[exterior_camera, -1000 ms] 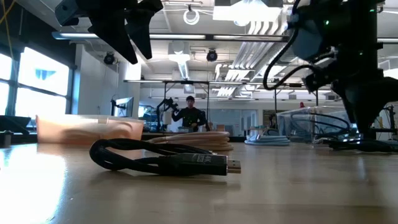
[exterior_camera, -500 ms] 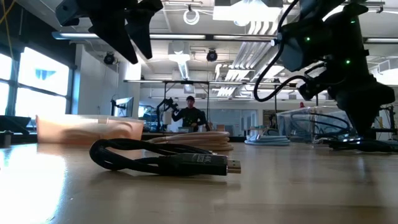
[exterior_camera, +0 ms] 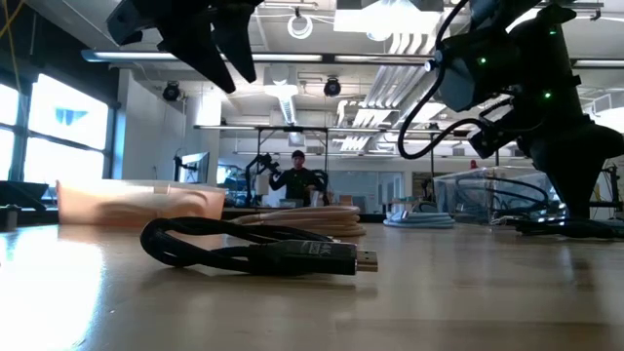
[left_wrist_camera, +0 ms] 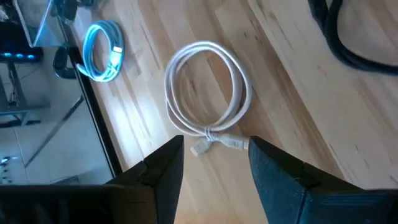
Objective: Sort HDMI cables
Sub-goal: Put the black HDMI cable into the transparent bin
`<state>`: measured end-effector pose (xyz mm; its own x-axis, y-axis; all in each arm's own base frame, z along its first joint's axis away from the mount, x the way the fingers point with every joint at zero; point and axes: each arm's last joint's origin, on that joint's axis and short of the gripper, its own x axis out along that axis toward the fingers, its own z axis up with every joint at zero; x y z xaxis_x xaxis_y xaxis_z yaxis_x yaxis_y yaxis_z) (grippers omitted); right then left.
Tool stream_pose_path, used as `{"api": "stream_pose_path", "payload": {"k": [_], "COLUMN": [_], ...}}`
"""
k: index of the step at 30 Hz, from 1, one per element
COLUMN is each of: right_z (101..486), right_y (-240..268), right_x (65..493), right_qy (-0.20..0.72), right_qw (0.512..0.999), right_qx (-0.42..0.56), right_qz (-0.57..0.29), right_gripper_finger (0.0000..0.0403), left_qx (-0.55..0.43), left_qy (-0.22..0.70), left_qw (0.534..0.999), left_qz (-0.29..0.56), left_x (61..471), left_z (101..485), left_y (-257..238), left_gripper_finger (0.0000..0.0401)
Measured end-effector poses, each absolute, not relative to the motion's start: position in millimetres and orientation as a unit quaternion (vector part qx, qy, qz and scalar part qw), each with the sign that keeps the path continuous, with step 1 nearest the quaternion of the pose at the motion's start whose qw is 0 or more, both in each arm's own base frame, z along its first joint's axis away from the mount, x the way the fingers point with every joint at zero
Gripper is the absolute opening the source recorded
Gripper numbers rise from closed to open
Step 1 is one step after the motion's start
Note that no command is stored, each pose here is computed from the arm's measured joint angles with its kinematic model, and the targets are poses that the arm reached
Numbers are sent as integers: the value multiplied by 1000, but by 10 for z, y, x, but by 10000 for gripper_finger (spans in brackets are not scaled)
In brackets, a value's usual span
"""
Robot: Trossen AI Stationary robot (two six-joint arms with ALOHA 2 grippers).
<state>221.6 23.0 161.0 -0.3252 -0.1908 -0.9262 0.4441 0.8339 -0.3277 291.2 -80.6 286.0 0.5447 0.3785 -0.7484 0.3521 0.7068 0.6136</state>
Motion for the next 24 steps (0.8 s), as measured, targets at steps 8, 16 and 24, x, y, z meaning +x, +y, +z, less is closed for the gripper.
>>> {"api": "stream_pose_path", "payload": {"k": [8, 16, 24], "right_z": [1611, 1611, 1611], "right_y": [235, 215, 217], "right_x": [2216, 2218, 2217], "right_qy": [766, 767, 765], "right_qw": [575, 576, 575], "right_qx": [84, 77, 83], "right_qz": [-275, -273, -278], "right_gripper_finger": [204, 204, 204], "left_qx": [378, 394, 433], "left_qy": [463, 463, 462], "left_qw": [801, 794, 774], "left_qz": [12, 15, -4], "left_x": [2940, 2940, 2944], "left_z": [2877, 2880, 2883], "left_y": [-813, -808, -806], "left_gripper_finger": [174, 174, 174]}}
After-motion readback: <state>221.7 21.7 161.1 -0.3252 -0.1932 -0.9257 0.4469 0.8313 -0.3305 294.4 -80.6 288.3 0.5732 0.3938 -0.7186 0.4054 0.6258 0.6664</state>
